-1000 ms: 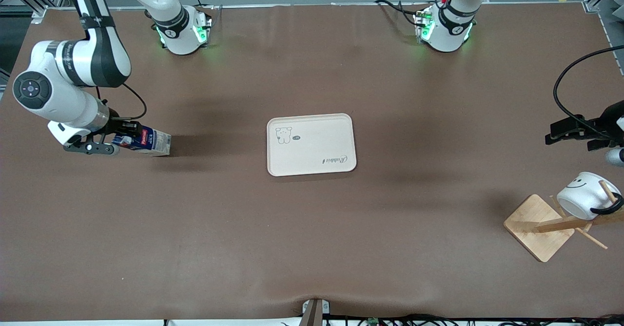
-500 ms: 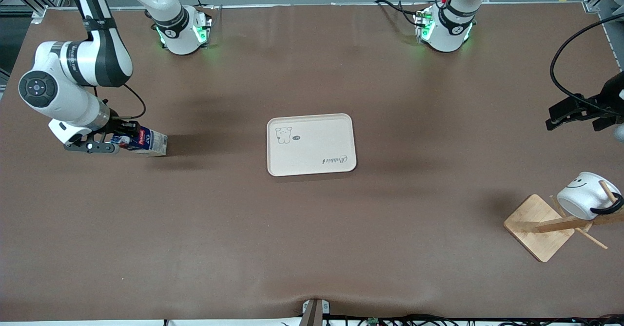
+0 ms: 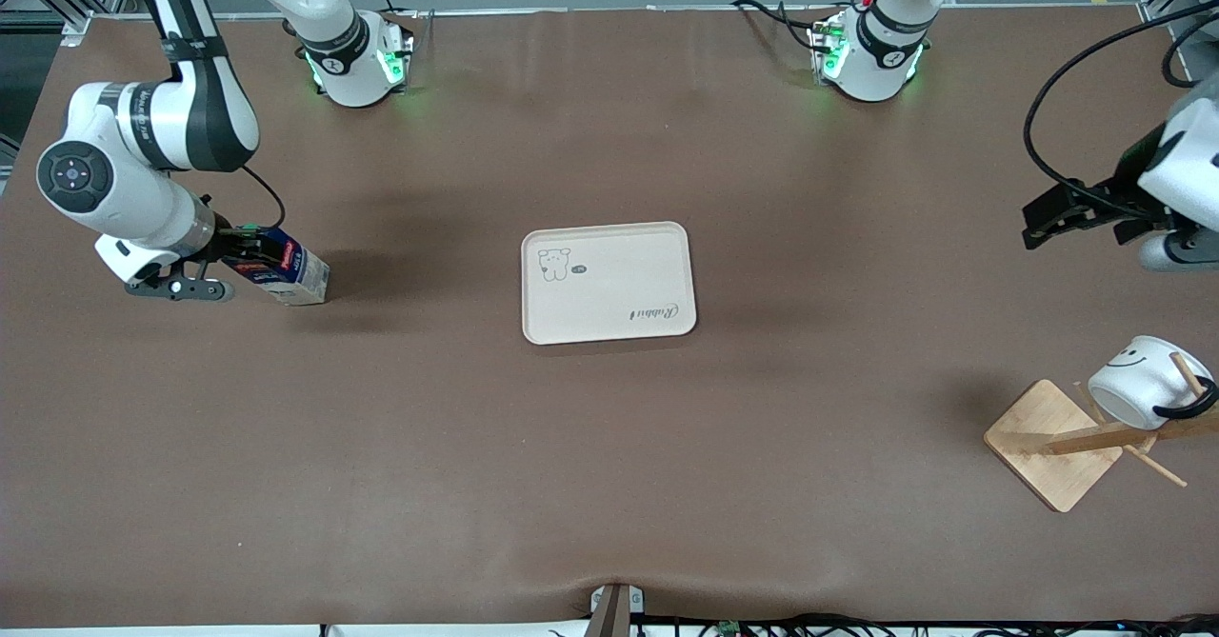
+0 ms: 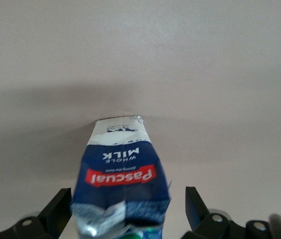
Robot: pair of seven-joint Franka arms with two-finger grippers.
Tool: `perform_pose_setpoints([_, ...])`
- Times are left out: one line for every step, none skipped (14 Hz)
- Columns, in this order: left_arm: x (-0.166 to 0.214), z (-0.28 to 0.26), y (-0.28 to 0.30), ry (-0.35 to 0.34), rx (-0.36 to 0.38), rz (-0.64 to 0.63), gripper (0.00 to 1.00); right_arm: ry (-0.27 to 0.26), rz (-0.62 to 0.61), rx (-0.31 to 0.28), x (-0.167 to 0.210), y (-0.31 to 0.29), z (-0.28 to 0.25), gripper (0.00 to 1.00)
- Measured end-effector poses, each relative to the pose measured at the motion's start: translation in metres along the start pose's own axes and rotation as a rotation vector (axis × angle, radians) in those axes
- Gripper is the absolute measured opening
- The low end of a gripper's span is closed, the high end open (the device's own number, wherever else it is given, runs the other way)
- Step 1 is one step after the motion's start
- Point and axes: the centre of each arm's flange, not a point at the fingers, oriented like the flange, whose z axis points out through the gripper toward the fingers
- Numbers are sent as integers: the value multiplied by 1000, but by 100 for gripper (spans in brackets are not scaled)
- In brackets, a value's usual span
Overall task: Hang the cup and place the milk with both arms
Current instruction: 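Lower the milk carton onto the table while the left gripper withdraws, then open the right gripper and raise it off the milk carton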
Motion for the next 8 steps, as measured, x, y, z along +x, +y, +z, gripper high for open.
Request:
perform_pose_setpoints([-5,0,1,-4,3,-7,100,-23,-2,-5,4,-1,-7,100])
perform_pose_setpoints([-12,-1,0,-9,8,-15,100,-51,-6,-12,11,-4,-16,100])
perform_pose_setpoints([-18,-1,-1,-12,15,-22,100,-80,-12,-20,20,-8,-25,100])
perform_pose_setpoints([-25,-2,-2,-14,19,-27,100,-111,-23,-29,30,-15,-32,100])
perform_pose_setpoints([-31,-4,-3,-14,19,-31,100,-131,-34,-37,41,-23,-35,100])
perform_pose_setpoints([-36,-7,-5,-12,14,-36,100,-136,-42,-43,53,-30,-37,100])
perform_pose_setpoints([-40,-10,-7,-10,4,-41,100,-127,-48,-49,66,-35,-37,100])
perform_pose_setpoints([-42,-12,-9,-7,-1,-45,100,-109,-51,-57,78,-37,-44,100])
